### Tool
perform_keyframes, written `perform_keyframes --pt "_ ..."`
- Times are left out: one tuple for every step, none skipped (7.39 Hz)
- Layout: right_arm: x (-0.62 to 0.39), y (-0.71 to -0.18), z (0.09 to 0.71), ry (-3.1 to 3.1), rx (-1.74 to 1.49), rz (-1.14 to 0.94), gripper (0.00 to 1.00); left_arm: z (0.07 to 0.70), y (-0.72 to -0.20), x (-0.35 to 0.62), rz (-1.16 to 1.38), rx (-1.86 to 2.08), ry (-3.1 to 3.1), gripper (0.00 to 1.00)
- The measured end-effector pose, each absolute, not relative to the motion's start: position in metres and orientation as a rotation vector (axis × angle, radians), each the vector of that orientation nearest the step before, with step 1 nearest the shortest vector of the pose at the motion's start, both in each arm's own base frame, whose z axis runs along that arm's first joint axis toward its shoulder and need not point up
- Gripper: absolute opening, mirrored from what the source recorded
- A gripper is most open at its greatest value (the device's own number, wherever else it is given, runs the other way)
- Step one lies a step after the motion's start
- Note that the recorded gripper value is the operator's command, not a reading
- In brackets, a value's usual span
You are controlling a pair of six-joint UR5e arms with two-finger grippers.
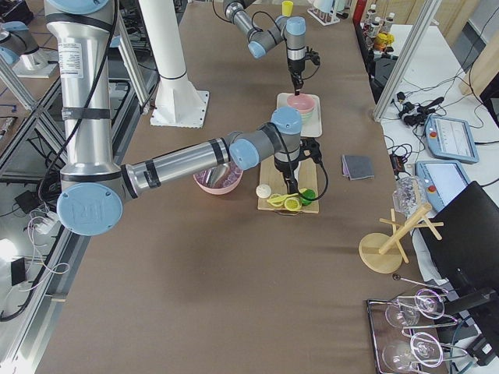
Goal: Stack pink bowl on green and place spoon
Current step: 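Lower the pink bowl onto the green bowl stack and open left gripper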
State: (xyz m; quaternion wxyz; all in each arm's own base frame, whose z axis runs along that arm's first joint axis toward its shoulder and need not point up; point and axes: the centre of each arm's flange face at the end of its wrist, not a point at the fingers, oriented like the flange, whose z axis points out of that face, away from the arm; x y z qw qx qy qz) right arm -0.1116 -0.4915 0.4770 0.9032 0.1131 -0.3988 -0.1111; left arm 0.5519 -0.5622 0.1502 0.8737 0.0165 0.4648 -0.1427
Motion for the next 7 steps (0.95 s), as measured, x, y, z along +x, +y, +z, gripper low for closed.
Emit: perform_keyframes --pt "-0.1116 -0.4915 0.4771 -0.824 0.234 -0.23 1.0 0.1502 -0.5621 0.552 -0.298 0.034 0.971 0.0" --pt "-0.1116 -0.4916 0.4772 -0.824 0.233 -0.23 1.0 0.1505 -0.5622 0.5522 -0.298 0.034 0.97 0.0" --pt "-0.1116 -0.4916 0.4772 -0.824 0.233 -0.229 1.0 0.1507 -0.5624 0.5522 -0.299 0.035 0.969 0.0" --pt "-0.1116 -0.4916 0.4772 -0.824 0.233 -0.229 1.0 0.151 -0.5614 0.5536 -0.3 0.038 0.968 0.0" --pt "-0.1116 -0.4916 0.4772 -0.824 0.233 -0.229 1.0 0.1511 -0.5598 0.5556 -0.299 0.04 0.966 0.0" --pt "-0.1116 -0.4916 0.4773 -0.824 0.234 -0.229 1.0 0.1511 -0.5583 0.5572 -0.297 0.041 0.966 0.11" --pt "-0.1117 -0.4918 0.4773 -0.824 0.233 -0.229 1.0 0.1514 -0.5575 0.5581 -0.295 0.042 0.966 0.64"
